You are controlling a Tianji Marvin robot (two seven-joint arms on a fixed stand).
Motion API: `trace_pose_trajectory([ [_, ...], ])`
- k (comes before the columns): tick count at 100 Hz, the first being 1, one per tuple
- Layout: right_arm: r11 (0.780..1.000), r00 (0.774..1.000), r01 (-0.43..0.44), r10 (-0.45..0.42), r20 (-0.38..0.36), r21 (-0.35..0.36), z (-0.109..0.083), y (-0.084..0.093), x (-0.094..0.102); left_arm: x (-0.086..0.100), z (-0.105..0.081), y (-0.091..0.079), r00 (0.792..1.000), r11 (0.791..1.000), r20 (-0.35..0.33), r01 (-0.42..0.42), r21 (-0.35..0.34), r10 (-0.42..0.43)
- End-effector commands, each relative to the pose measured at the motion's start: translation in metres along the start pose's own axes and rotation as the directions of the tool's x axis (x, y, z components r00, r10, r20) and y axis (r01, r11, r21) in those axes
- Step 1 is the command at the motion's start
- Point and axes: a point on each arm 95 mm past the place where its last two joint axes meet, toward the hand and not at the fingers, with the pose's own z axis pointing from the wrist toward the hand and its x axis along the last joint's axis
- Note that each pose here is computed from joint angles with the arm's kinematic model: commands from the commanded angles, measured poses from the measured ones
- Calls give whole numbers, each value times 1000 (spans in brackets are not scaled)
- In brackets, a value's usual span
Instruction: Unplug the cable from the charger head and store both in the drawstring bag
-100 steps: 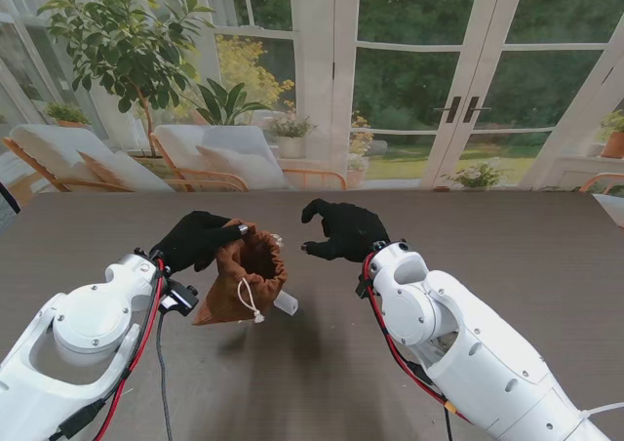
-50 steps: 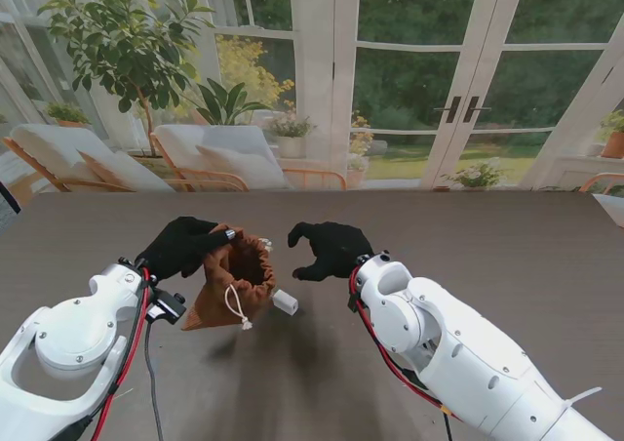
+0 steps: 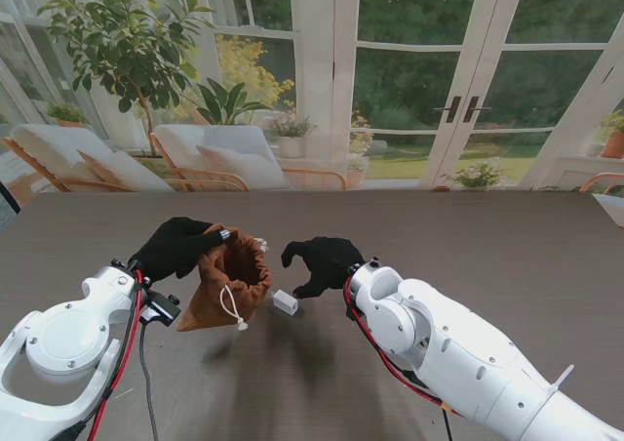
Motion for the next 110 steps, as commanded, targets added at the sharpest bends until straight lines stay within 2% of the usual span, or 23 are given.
trace_pose_trajectory([
  [1, 1000, 1000, 9, -9, -3, 25, 2, -7, 3, 4, -1, 2, 1000, 1000, -11, 3, -18, -3],
  [65, 985, 989, 147, -149, 18, 90, 23, -37, 11, -3, -8, 2, 1000, 1000, -8, 10, -12, -11],
  [110, 975, 975, 193, -203, 93, 112, 37, -55, 15, -3, -6, 5, 1000, 1000, -10, 18, -14, -18],
])
